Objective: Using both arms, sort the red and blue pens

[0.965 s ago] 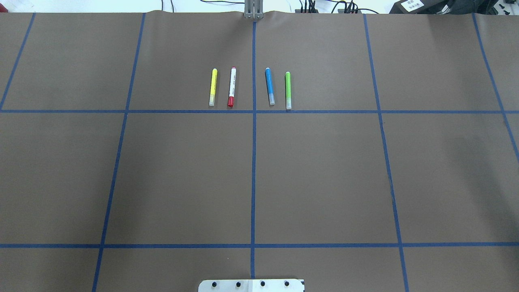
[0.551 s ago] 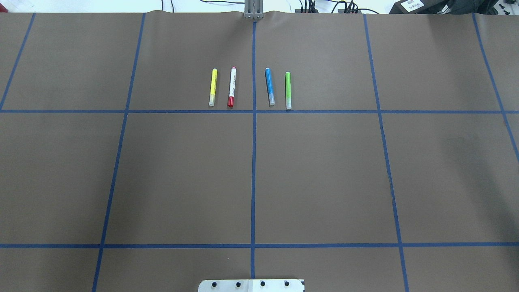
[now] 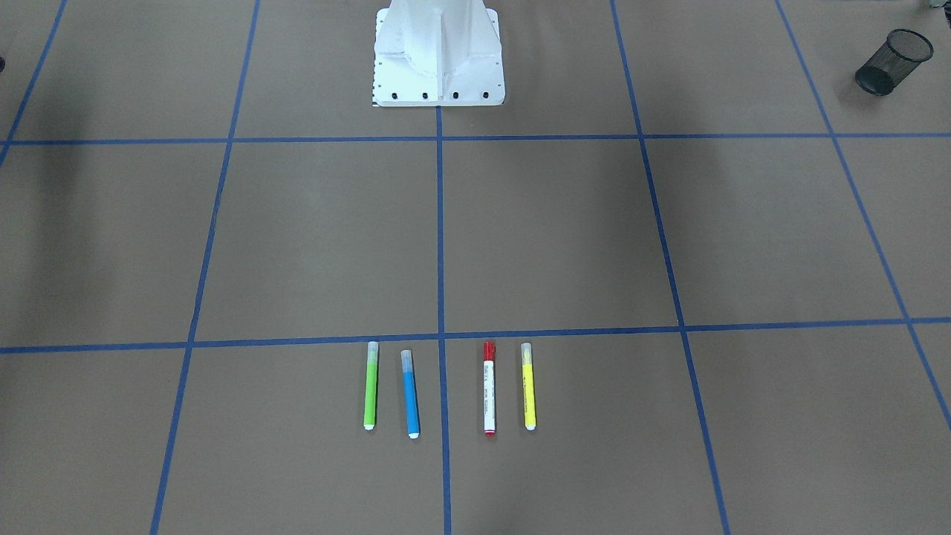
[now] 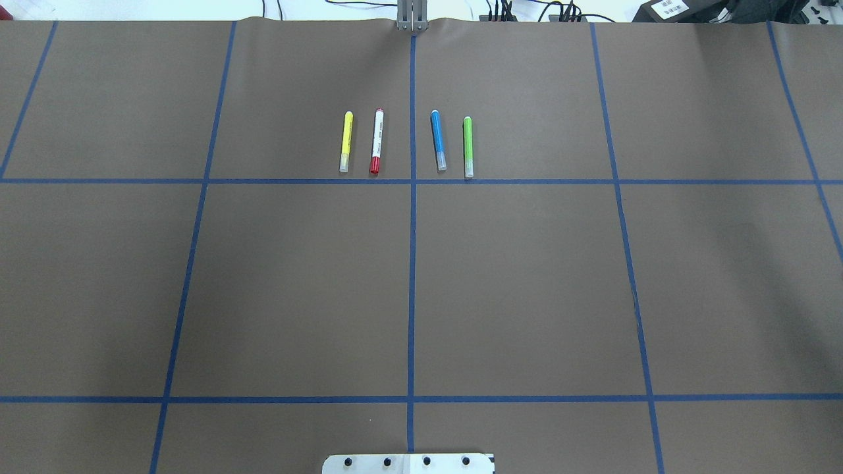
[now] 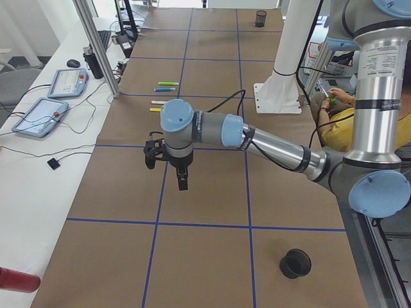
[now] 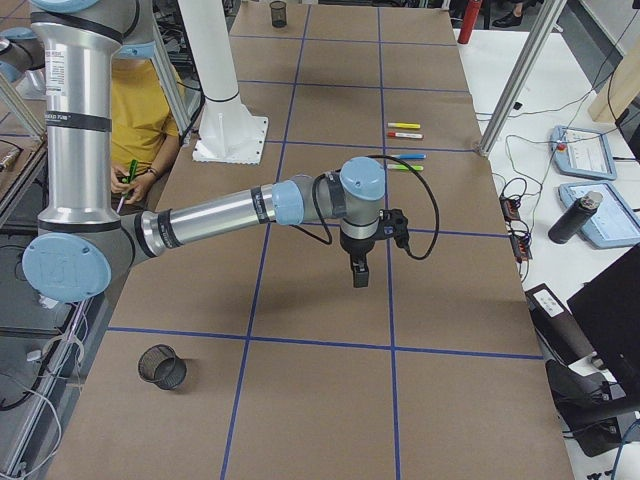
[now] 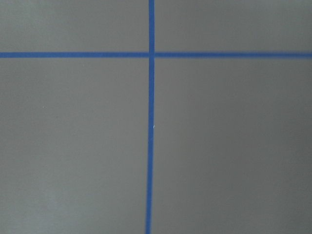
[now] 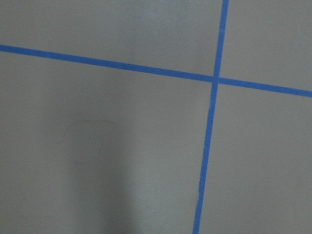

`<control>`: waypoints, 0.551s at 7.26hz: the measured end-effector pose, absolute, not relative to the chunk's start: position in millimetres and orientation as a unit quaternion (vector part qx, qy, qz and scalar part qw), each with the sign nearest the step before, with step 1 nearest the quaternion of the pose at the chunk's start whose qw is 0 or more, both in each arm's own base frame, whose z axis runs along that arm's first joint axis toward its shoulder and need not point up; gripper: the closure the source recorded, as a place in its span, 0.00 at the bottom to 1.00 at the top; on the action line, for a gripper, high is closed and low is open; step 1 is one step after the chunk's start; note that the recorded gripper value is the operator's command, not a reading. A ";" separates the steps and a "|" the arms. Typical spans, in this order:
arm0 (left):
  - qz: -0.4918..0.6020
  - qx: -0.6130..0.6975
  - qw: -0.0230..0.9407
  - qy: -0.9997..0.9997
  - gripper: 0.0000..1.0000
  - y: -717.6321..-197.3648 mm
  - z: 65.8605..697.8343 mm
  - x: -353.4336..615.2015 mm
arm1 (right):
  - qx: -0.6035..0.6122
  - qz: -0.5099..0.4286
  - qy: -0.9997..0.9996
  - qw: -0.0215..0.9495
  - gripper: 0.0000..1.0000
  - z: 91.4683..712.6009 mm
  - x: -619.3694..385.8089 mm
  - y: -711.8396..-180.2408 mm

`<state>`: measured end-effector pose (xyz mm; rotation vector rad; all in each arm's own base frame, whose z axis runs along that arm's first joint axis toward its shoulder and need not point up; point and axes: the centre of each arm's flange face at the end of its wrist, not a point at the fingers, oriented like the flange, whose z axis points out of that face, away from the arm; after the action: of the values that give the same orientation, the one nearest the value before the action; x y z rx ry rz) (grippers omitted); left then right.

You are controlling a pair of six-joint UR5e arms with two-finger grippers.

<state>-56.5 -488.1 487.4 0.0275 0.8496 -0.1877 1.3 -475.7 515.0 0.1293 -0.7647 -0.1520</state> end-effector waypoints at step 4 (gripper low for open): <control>0.036 0.129 0.887 0.441 0.00 -566.1 409.5 49.1 | 0.144 -0.099 -0.388 0.905 0.00 403.1 -26.0 -541.0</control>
<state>49.1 -566.1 409.5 0.2685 0.9171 0.0754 -26.0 -541.0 403.1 0.2972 -0.8022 -0.2045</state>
